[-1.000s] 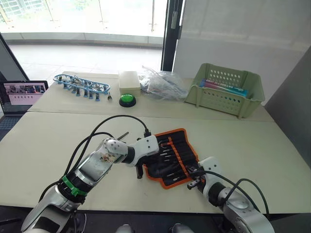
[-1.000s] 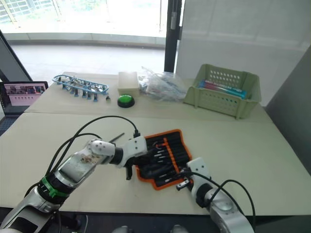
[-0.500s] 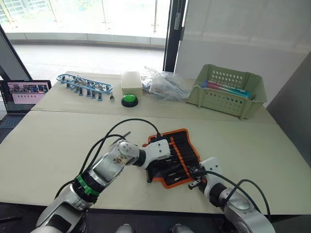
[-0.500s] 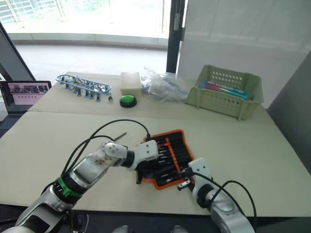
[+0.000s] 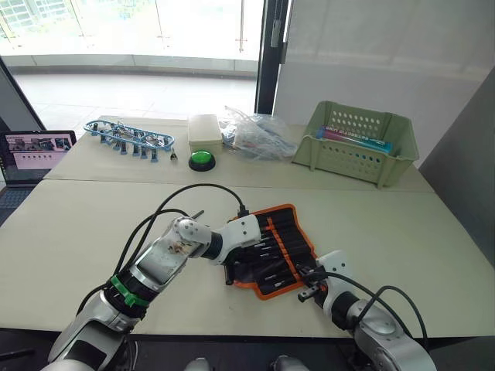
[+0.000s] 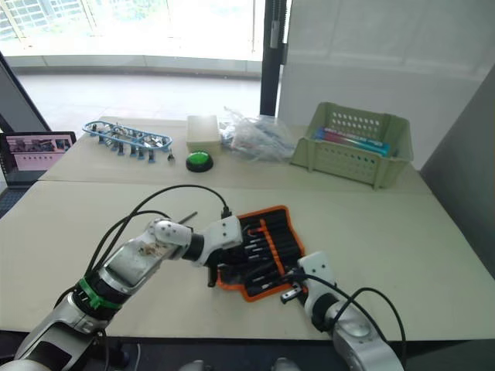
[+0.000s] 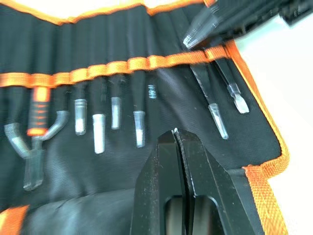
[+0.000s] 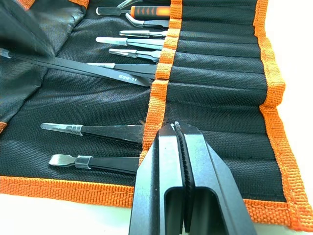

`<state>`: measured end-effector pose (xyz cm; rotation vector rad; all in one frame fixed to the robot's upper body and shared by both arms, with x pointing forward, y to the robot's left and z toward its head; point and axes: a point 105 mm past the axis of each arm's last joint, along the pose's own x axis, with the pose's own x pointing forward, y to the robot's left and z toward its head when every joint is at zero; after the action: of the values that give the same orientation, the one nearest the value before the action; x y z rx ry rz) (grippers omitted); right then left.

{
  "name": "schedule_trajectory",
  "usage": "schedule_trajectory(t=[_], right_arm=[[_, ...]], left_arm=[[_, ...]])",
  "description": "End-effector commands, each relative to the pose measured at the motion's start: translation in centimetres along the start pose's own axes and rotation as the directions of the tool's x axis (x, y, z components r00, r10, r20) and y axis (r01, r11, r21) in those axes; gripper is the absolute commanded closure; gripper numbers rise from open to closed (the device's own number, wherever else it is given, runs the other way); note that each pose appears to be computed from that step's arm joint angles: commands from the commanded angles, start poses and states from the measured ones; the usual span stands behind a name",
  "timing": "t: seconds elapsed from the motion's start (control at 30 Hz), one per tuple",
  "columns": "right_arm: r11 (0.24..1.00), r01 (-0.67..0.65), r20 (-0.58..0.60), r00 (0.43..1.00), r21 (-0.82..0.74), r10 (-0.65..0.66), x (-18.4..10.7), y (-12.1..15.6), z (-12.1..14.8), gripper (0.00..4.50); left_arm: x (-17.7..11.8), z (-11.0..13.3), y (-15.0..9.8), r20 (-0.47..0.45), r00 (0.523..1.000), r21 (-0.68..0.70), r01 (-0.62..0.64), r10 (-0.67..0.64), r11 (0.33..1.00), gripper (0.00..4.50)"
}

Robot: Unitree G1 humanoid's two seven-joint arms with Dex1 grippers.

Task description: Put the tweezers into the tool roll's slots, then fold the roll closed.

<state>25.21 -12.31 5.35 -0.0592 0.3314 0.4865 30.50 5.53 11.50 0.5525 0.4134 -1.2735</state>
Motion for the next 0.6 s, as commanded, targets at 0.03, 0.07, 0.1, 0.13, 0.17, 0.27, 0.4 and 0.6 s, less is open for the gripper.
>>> schedule_trajectory(t=[0.03, 0.07, 0.1, 0.13, 0.17, 0.27, 0.4, 0.6], right_arm=[[0.997, -0.015, -0.204, 0.978, 0.073, 0.030, -0.3, 0.9, -5.0, 4.50], [0.997, -0.015, -0.204, 0.979, 0.074, 0.030, -0.3, 0.9, -5.0, 4.50], [0.997, -0.015, -0.204, 0.979, 0.074, 0.030, -0.3, 0.9, -5.0, 4.50], [0.997, -0.015, -0.204, 0.979, 0.075, 0.030, -0.2, 0.9, -5.0, 4.50], [0.997, -0.015, -0.203, 0.979, 0.075, 0.031, -0.2, 0.9, -5.0, 4.50], [0.997, -0.018, -0.202, 0.979, 0.076, 0.033, -0.1, 1.0, -5.0, 4.50], [0.997, -0.018, -0.199, 0.979, 0.078, 0.033, -0.1, 1.1, -5.0, 4.50], [0.996, -0.010, -0.200, 0.979, 0.086, 0.027, -0.2, 1.3, -5.2, 4.50]], left_arm=[[-1.6, 0.4, 1.1, 0.043, 0.999, -0.014, -0.033, 0.034, 0.999, 3.93], [-1.9, 0.3, 1.3, 0.044, 0.998, -0.021, -0.038, 0.039, 0.999, 3.67], [-2.1, 0.2, 1.5, 0.045, 0.998, -0.025, -0.038, 0.039, 0.999, 3.34], [-2.3, 0.2, 1.6, 0.056, 0.998, -0.025, -0.036, 0.037, 0.999, 3.02], [-2.4, 0.2, 1.6, 0.068, 0.997, -0.009, -0.032, 0.033, 0.999, 2.67], [-2.4, -0.1, 1.8, 0.079, 0.997, 0.027, -0.029, 0.026, 0.999, 1.68], [-1.9, -0.8, 1.8, 0.088, 0.996, 0.037, -0.007, 0.003, 0.999, 0.70], [-2.4, -2.0, 2.0, 0.064, 0.998, 0.045, 0.012, -0.015, 0.999, 0.70]])
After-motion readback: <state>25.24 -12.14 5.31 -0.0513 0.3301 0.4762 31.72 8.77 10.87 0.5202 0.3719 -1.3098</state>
